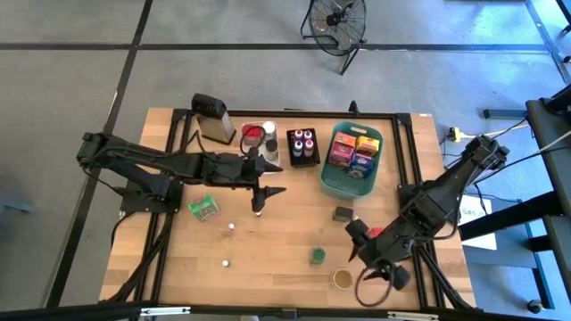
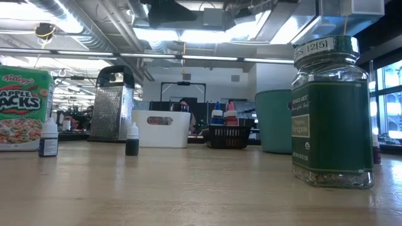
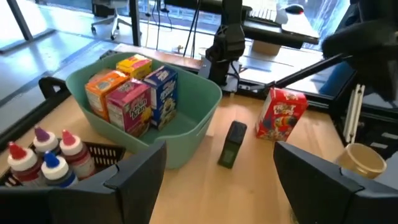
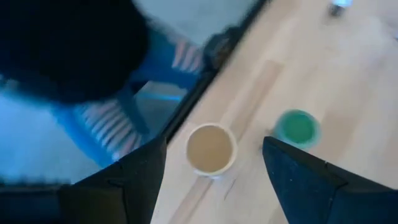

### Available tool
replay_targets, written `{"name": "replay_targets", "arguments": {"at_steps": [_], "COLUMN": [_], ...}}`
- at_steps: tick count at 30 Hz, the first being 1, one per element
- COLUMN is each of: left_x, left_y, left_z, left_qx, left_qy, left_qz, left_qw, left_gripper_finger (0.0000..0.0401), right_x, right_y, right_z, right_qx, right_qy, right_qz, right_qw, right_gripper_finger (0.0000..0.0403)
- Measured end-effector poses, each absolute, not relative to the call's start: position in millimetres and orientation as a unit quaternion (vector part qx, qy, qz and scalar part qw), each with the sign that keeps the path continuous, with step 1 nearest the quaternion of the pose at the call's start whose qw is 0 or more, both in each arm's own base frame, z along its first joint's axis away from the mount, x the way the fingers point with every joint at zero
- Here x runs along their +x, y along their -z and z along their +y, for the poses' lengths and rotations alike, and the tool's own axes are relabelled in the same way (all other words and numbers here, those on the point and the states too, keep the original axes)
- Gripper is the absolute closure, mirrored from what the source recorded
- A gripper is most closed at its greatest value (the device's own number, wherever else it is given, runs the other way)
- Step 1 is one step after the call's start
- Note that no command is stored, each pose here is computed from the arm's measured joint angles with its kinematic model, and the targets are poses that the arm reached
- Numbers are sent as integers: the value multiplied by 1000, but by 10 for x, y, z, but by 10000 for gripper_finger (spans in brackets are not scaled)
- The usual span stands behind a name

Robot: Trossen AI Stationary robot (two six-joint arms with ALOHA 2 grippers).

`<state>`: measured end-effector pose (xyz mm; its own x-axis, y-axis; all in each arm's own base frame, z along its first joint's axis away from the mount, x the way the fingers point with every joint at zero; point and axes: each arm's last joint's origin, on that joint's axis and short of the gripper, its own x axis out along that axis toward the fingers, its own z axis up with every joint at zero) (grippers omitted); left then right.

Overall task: Pick & Place Kitchen Items
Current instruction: Put the light brown spice bottle into the white bin

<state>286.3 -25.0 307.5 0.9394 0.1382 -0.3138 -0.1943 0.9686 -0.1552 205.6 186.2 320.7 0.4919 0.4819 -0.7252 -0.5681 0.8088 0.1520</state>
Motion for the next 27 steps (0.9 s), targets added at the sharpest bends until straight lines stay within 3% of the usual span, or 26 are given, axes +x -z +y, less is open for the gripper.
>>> {"name": "replay_targets", "arguments": {"at_steps": [6,14,27], "left_x": [2862,2860,2861], "left_y": [-3070,-3068,-3066], "left_z": [-250,-250,-245], "left_qx": [-111,-107,-76], "left_qy": [-88,-88,-84], "left_qz": [153,155,158], "left_qw": [978,978,981], "left_gripper_finger": [109,109,109], "right_x": [2110,2145,1603], "right_y": [-3140,-2929,-2827], "right_z": [1905,1959,2396], "right_qx": [-26,-10,-42], "right_qy": [-240,-196,-166], "right_qz": [411,478,442], "right_qw": [879,856,881], "right_gripper_finger": [124,121,121]}}
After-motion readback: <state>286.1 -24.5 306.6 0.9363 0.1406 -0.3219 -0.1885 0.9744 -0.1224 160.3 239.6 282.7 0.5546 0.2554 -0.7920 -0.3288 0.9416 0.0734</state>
